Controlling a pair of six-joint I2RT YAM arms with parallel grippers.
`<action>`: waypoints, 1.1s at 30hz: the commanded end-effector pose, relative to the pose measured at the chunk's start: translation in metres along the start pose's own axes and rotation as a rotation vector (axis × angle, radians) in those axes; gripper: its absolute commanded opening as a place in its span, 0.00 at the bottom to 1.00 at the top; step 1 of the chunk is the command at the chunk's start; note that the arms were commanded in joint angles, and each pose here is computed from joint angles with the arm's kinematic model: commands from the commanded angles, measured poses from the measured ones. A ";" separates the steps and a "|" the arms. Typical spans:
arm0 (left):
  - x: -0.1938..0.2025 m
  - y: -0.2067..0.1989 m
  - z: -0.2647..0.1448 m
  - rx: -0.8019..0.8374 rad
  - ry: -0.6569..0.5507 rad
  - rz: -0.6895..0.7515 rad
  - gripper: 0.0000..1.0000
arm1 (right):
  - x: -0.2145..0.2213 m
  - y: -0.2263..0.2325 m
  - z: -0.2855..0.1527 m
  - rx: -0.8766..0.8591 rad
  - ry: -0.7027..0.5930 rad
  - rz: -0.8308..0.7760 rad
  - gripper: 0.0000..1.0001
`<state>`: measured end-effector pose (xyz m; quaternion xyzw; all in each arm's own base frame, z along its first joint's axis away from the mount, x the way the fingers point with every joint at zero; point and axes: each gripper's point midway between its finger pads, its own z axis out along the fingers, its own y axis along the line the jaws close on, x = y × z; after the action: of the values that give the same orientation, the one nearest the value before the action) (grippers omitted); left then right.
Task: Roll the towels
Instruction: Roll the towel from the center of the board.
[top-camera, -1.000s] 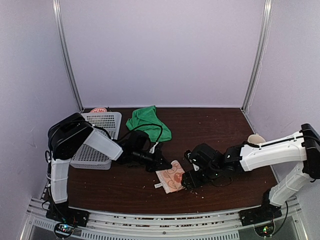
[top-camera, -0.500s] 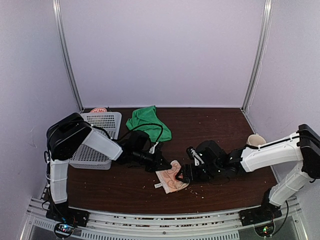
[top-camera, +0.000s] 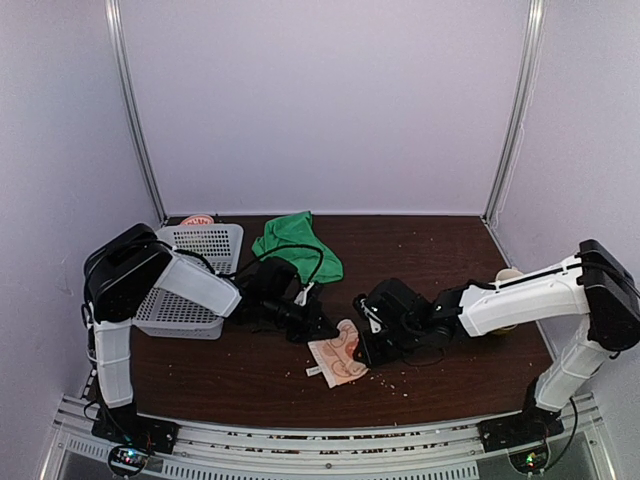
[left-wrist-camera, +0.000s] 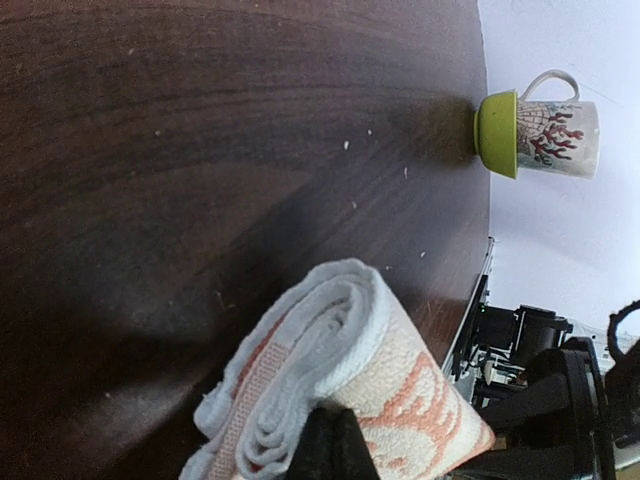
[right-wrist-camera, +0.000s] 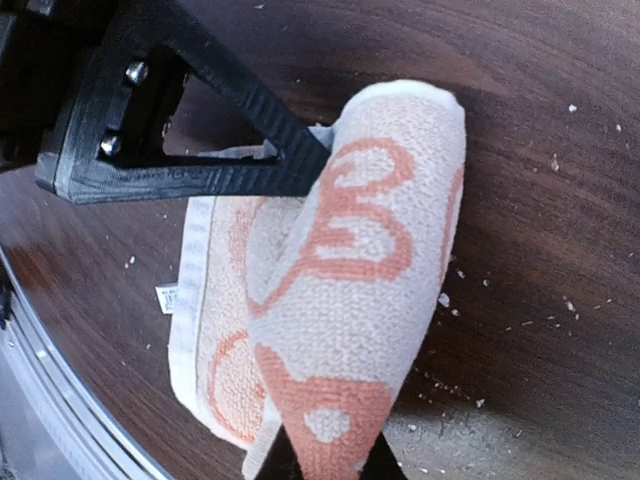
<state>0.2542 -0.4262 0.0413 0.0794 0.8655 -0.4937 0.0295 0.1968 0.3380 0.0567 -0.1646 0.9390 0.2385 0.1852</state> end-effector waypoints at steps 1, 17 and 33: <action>0.003 -0.010 -0.015 -0.037 -0.010 0.027 0.00 | -0.008 -0.019 -0.011 0.287 -0.018 -0.184 0.02; -0.010 -0.035 -0.061 -0.160 -0.124 0.110 0.00 | -0.009 -0.066 -0.023 0.833 0.039 -0.568 0.00; -0.025 -0.054 -0.024 0.089 -0.110 0.031 0.00 | 0.011 -0.046 -0.018 1.056 -0.032 -0.909 0.00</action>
<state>0.2645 -0.4148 0.0785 0.0633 0.8760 -0.4720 0.0758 0.2041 0.2947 0.0491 -0.4037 0.7973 -0.3051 0.3291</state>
